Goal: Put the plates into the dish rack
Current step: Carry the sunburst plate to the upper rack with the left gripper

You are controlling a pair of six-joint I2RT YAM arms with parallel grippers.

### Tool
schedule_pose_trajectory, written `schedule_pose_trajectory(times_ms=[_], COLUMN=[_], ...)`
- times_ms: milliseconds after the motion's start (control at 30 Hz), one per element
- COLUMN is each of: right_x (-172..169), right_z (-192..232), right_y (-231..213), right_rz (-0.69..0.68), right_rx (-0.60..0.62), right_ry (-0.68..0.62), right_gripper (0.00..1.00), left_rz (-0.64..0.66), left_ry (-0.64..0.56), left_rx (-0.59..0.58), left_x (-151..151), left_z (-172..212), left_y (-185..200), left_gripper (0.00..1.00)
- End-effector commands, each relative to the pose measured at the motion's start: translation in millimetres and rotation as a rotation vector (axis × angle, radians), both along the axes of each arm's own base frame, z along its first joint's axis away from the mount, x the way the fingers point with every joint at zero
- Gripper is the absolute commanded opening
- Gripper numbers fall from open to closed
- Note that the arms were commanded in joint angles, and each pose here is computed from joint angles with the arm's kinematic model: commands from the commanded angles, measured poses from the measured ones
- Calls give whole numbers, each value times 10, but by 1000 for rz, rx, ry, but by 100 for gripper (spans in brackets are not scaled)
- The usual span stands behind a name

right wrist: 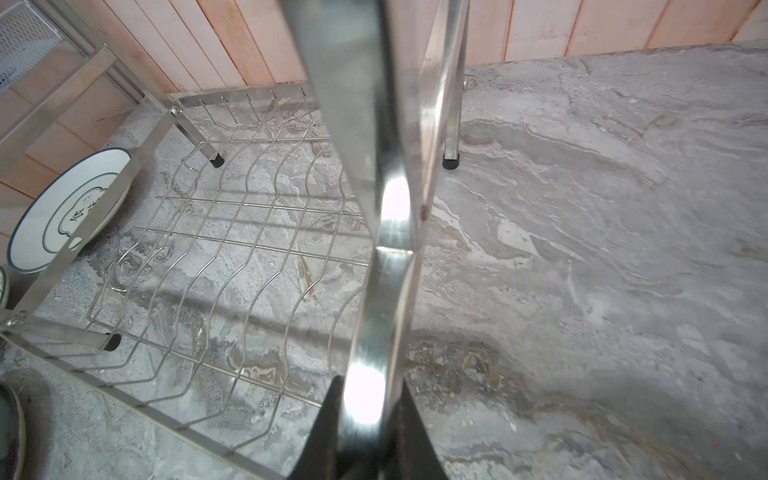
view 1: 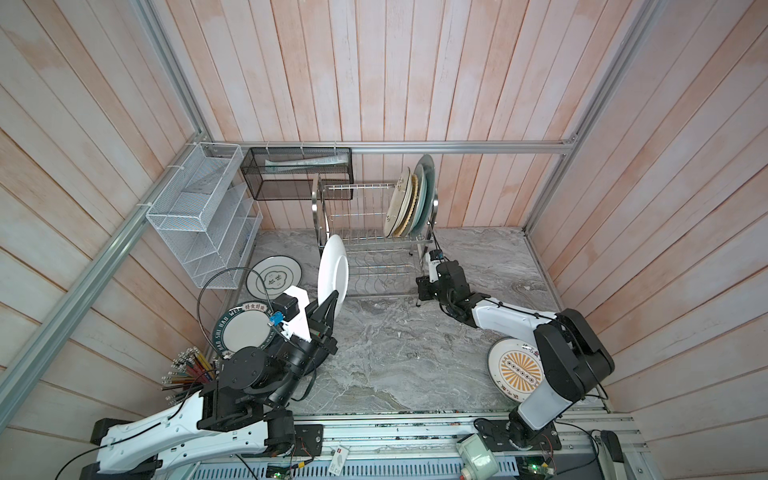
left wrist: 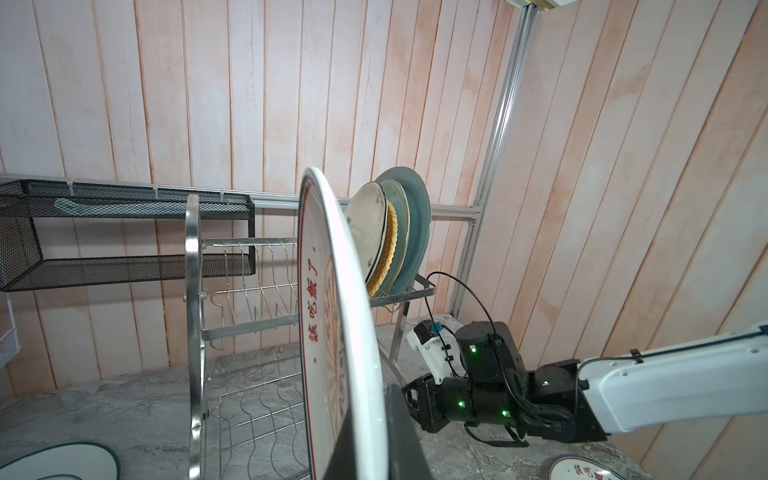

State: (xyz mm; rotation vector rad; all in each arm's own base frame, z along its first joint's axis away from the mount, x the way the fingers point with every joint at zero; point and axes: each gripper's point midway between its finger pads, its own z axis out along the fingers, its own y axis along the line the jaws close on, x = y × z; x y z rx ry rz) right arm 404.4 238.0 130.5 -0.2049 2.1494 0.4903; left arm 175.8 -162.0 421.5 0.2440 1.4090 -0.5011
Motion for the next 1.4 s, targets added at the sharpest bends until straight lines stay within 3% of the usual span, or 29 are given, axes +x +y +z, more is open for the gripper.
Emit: schedule_pose_trajectory(times_ms=[0,467,900,1167,1367], right_x=[-67,-487,-415,-309,-343], right_z=[51,50,91,129,121], right_y=[-335,-718,-1111,-1242,-1318], right_rz=[-106,-61,-38,-71,-106], right_rx=[32,60,100,100,134], right_ry=[30,19,21,31,33], right_gripper=[0,0,0,7,21], left_rz=[-7,-131,-136,-129,-150], left_ry=[-25,-33,-21,-4,9], left_rx=[-69,-62,-64,-73,-53], left_x=[-23,-1,393,655,823], left_z=[200,409,559,643,686], left_y=[58,-464,-757,-796,-924], left_gripper=[0,0,0,0,0])
